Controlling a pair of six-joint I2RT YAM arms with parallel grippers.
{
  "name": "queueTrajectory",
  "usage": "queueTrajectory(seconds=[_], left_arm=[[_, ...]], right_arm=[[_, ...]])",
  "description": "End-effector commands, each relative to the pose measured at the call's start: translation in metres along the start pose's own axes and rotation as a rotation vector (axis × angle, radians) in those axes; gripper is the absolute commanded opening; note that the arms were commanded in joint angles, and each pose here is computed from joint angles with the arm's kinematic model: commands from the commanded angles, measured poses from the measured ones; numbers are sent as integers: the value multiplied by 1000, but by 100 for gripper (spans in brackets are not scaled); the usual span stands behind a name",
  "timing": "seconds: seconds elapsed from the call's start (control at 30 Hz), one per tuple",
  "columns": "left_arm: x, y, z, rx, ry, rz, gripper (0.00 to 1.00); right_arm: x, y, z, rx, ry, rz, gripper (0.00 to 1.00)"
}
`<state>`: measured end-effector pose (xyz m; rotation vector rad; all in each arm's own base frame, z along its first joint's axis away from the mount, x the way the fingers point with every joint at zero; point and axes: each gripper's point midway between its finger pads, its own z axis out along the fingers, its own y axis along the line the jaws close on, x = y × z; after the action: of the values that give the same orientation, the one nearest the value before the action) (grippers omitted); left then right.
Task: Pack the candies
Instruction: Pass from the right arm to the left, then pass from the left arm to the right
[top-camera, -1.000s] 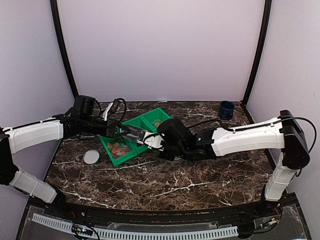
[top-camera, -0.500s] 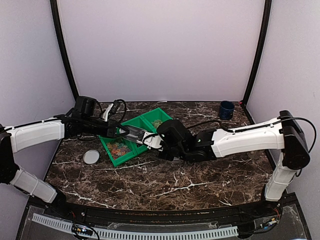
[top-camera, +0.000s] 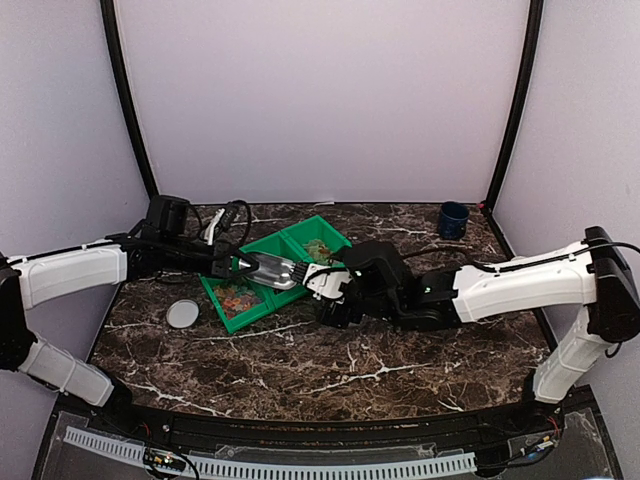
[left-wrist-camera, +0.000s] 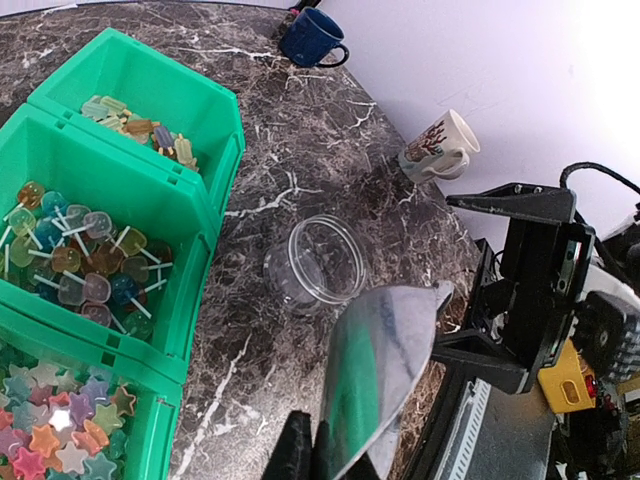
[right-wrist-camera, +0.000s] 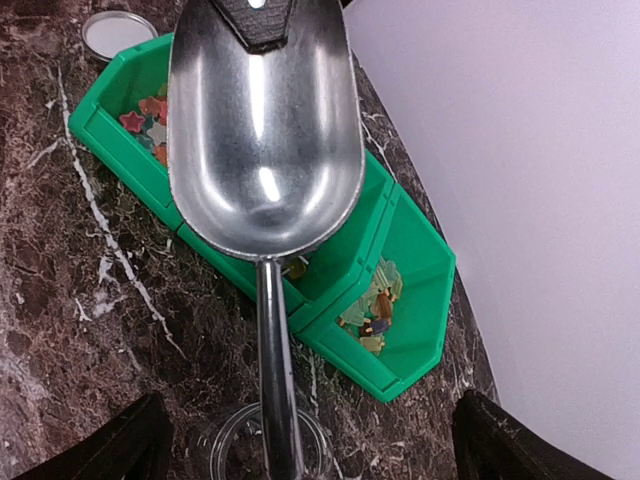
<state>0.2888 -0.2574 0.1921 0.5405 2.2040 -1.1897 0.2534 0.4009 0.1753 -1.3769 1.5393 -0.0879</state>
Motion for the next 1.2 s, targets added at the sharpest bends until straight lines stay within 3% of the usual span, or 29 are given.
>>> queueTrajectory(seconds=[0.0,0.17,0.23,0.47,0.63,0.83,0.93,1.03,1.17], left_arm=[[-11,-23,-13,88,-55,46,0],[-13,-31,-16,126,-68,58,0],[-14,-34,-17,145,-75,62,0],[-14,-40,-17,182,-73,42,0],[-13,-40,-16,192,-65,24,0],[-13,-39,-15,194,-62,17,0],[-12,-38,-14,191,-59,14,0],[-11,-37,-14,189,-55,7,0],[-10,-37,-13,191,-50,5,0]], right_arm=[[-34,-30,-30,-10,-240,146,98],[-44,-32,-66,-76,-492,169,98],[-43,-33,-71,-74,-525,177,98],[-43,-20,-54,-122,-486,148,100],[-48,-18,-51,-73,-538,119,88],[-54,-7,-35,-60,-502,69,87],[-58,-3,-32,-43,-499,47,81],[-62,-2,-31,-44,-506,44,61],[-64,-2,-32,-36,-517,36,57]])
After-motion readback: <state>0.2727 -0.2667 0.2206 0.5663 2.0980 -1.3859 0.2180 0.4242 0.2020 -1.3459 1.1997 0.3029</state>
